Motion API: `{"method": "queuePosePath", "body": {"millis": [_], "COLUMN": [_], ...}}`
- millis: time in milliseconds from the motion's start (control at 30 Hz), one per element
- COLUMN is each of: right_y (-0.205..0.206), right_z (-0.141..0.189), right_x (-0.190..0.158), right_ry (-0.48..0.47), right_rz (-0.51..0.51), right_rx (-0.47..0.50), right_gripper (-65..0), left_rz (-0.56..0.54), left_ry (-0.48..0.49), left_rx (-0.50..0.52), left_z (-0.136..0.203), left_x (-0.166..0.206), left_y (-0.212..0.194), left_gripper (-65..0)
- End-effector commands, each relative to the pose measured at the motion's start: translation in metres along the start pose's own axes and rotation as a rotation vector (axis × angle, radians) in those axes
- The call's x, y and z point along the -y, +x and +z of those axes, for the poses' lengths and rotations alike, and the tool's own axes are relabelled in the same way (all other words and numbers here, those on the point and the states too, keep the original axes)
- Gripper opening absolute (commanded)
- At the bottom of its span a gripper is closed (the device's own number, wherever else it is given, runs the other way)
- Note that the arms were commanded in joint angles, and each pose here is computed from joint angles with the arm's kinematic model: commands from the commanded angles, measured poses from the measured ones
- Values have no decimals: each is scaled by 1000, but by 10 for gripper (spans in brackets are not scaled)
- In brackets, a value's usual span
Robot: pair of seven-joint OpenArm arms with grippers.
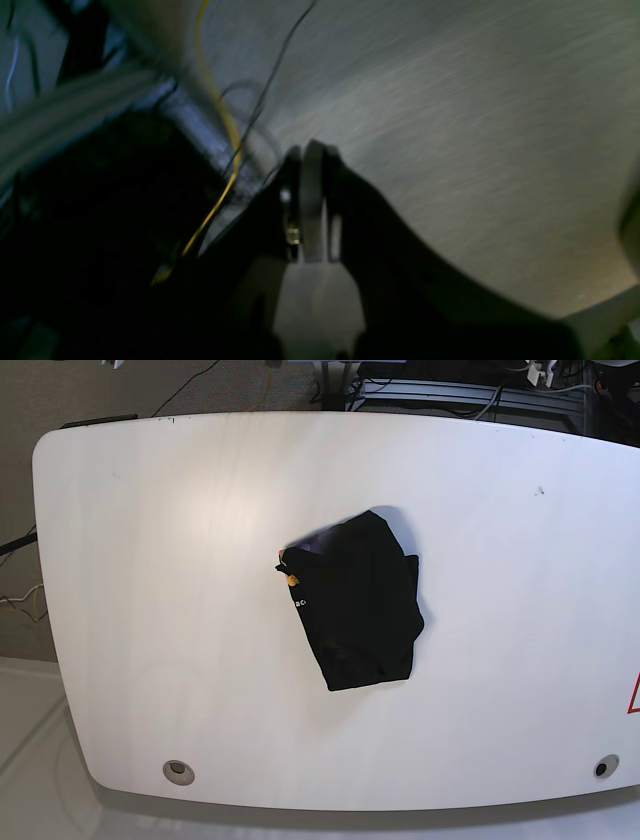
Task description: Fold the T-shirt properly
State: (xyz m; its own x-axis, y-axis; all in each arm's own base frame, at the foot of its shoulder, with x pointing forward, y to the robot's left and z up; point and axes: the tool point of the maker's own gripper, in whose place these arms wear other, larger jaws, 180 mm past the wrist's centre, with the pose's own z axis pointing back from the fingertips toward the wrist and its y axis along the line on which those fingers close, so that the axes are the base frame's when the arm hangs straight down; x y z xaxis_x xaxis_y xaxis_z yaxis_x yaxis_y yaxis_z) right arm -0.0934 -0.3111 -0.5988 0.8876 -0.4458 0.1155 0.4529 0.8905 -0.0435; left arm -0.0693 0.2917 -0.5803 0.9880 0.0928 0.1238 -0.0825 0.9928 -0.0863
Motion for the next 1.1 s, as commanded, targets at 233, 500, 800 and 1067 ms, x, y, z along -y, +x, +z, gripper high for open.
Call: {"method": "queuePosePath", "body": {"millis": [233,500,800,1067], "right_y": [-22,-31,-42,-51], "right_z": [-21,-32,-39,-44], "right_x": [-40,-91,-135,-167], "right_ry": [78,171,195,205], "right_rz": [48,136,252,360], "right_rx": [-40,-82,-110,-124], "right_gripper": [-650,-650,-650,-650], "left_rz": [9,-113,-255,-348], "left_ry": [34,57,58,46], "left_rx": [10,11,11,42], "left_z": [-22,-41,-64,-83], "left_x": [-5,8,34,70], "left_y": [-21,-14,18,53], "left_gripper": [-650,-650,-650,-650]}}
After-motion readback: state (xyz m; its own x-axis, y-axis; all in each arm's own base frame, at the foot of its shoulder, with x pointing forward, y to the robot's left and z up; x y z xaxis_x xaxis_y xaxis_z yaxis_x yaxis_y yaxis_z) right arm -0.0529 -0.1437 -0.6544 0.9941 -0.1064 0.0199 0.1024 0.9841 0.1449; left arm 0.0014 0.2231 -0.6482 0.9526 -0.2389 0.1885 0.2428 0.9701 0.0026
